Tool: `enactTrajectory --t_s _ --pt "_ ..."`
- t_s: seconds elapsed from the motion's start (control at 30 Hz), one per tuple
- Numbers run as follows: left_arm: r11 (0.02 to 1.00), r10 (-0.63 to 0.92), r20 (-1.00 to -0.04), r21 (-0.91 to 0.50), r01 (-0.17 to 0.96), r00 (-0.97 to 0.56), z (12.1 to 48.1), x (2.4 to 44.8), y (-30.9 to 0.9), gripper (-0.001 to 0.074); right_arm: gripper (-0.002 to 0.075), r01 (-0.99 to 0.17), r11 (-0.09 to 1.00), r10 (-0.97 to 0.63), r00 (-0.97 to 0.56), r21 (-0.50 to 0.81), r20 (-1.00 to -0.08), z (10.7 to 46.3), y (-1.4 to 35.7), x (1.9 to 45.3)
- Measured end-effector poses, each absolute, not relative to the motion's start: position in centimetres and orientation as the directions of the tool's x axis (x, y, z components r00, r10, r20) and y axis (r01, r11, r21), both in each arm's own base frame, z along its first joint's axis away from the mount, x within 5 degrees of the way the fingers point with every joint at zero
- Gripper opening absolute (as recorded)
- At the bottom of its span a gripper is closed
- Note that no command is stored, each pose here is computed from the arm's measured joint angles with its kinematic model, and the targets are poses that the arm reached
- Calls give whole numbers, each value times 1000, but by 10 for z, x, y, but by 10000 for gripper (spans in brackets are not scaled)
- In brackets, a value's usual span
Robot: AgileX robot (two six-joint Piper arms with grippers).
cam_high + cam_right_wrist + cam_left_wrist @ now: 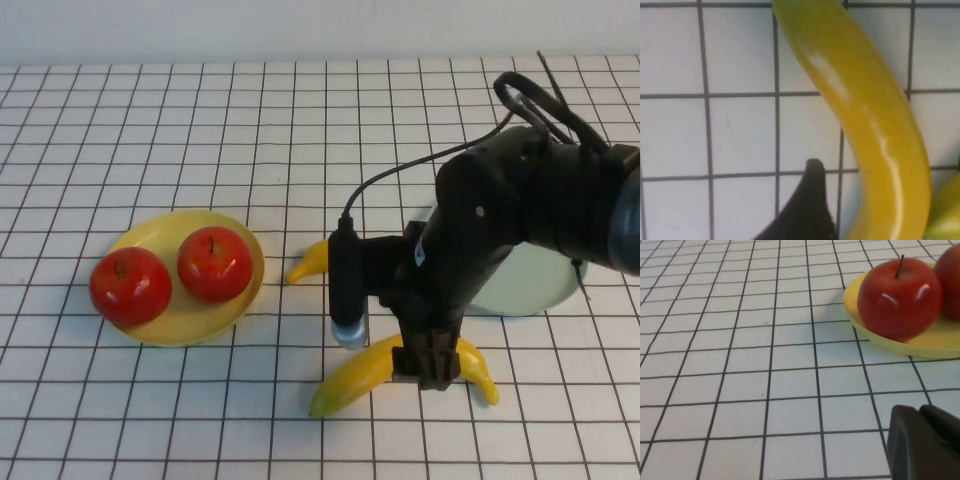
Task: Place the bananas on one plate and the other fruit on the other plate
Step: Put another type of fruit in the right plate
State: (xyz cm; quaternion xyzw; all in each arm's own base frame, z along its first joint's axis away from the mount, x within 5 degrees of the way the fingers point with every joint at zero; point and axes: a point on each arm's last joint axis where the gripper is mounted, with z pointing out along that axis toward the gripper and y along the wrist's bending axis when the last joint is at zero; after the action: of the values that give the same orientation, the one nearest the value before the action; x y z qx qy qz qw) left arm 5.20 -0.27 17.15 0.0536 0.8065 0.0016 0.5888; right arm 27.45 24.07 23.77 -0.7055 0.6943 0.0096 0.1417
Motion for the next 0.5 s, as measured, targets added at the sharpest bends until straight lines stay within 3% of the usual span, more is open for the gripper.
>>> enactTrajectory --t_s 0.33,0.5 --pt "994 88 -950 66 85 -301 171 52 -3 -2 605 -971 -144 -969 178 -191 -174 202 260 282" --pt "994 88 -950 66 85 -301 171 52 -3 -2 584 -968 -151 -967 187 -198 -174 188 264 288"
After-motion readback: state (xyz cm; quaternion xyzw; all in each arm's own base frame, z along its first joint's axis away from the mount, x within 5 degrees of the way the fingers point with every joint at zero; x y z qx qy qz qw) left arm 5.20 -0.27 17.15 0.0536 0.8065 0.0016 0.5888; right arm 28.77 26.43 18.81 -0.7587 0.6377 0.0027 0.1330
